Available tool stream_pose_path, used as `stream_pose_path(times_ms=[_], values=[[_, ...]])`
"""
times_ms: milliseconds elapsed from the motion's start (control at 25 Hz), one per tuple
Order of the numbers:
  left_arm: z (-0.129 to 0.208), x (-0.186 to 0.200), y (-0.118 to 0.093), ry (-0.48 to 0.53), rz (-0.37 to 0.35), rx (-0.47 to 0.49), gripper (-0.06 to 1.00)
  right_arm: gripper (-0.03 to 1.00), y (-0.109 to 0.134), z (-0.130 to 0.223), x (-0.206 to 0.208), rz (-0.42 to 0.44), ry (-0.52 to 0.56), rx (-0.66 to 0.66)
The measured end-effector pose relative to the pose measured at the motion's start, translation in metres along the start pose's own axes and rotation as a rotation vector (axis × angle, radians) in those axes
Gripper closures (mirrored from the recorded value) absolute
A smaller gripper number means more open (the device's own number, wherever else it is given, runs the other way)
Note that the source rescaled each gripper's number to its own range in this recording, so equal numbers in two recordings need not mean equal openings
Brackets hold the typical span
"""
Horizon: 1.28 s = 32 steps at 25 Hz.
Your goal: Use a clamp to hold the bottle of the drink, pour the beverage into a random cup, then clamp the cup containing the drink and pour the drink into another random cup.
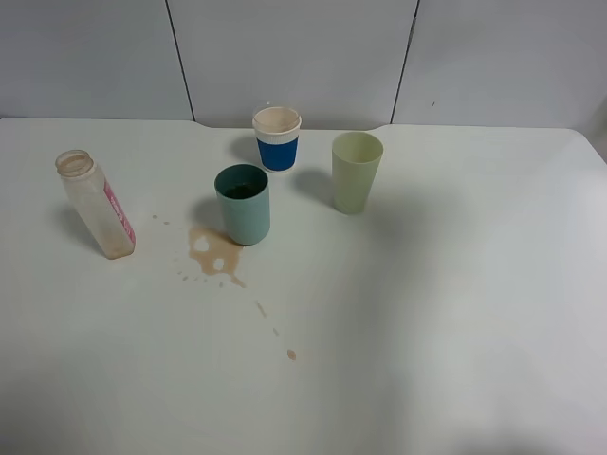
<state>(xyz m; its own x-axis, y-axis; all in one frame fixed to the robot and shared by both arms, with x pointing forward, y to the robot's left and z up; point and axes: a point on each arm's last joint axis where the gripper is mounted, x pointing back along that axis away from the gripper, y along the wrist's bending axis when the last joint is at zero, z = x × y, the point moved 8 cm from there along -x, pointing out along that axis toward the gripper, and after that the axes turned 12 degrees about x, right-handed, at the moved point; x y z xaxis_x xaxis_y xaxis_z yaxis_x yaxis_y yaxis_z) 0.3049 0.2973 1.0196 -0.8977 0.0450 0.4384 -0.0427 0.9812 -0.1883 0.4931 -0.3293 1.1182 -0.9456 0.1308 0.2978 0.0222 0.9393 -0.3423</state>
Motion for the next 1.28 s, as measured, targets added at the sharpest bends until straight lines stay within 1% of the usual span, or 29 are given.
stream_pose_path(times_ms=[80,200,320,560,760,880,1120,1200,1280], values=[[0.000,0.000,0.000,0.000,0.000,0.000,0.02,0.07,-0.004,-0.005,0.023,0.018,-0.031,-0.004],[0.000,0.000,0.000,0.000,0.000,0.000,0.02,0.07,-0.007,-0.003,0.052,0.033,-0.043,-0.010],[0.000,0.000,0.000,0.000,0.000,0.000,0.02,0.07,-0.006,0.007,0.075,0.034,-0.011,-0.016],[0.000,0.000,0.000,0.000,0.000,0.000,0.02,0.07,-0.001,0.032,0.117,0.040,0.010,-0.036],[0.000,0.000,0.000,0.000,0.000,-0.001,0.02,0.07,0.013,0.073,0.136,0.017,0.070,-0.058],[0.000,0.000,0.000,0.000,0.000,-0.001,0.02,0.07,0.020,0.091,0.149,0.012,0.083,-0.067],[0.000,0.000,0.000,0.000,0.000,-0.001,0.02,0.07,0.024,0.101,0.176,0.028,0.000,-0.086],[0.000,0.000,0.000,0.000,0.000,0.000,0.02,0.07,0.025,0.105,0.179,0.027,0.005,-0.088],[0.000,0.000,0.000,0.000,0.000,0.000,0.02,0.07,0.029,0.112,0.176,0.011,0.039,-0.091]])
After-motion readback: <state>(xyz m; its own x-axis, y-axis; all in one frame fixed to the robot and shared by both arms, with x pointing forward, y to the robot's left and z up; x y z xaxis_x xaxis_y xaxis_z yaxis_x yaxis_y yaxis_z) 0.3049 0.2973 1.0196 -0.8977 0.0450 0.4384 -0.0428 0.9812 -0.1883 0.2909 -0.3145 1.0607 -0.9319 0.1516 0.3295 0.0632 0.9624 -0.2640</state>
